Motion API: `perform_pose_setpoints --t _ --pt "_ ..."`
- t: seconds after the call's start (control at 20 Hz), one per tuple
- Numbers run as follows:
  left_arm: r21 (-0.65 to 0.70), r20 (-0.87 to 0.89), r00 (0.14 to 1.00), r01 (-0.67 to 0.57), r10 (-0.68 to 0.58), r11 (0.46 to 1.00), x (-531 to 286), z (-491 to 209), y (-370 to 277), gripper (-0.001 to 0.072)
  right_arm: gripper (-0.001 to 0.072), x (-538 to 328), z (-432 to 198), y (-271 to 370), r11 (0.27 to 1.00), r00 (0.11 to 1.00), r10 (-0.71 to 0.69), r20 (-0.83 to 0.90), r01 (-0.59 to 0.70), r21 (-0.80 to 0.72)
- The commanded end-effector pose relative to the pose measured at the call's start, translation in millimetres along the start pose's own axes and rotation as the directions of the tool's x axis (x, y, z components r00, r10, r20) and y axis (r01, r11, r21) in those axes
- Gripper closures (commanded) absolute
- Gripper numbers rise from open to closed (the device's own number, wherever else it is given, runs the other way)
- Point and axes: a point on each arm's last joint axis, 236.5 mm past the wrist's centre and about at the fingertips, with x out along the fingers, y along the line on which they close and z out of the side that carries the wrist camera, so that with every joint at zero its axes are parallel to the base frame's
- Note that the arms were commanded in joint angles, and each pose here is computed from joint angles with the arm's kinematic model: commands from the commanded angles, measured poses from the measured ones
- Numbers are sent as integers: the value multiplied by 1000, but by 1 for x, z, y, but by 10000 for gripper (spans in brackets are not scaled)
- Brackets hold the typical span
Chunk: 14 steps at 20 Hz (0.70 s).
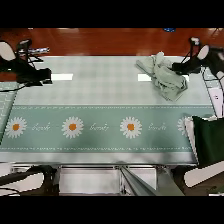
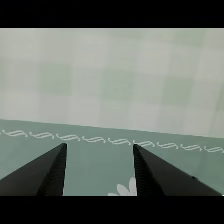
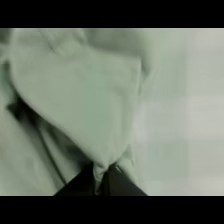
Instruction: Fold the shirts.
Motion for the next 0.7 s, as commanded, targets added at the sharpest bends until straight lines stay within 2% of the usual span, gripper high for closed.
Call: perform_pose_setpoints --t 0.0,0.15,0.35,0.55,0.65 --pt "-51 70 995 69 -66 996 -46 -12 7 199 688 -98 61 31 994 972 103 212 -97 -39" --pt "-43 218 968 136 -124 990 -80 -29 -5 199 688 -210 100 62 982 890 174 423 -125 -139" --pt "-44 361 909 237 -206 971 -104 -72 -23 199 688 -345 108 114 950 743 275 611 -110 -294" --pt "-29 433 877 245 -209 969 -110 -108 -23 199 688 -449 96 154 915 577 378 724 -117 -385" --pt "-30 431 876 254 -216 967 -105 -121 -24 199 688 -480 78 174 889 531 437 726 -135 -437"
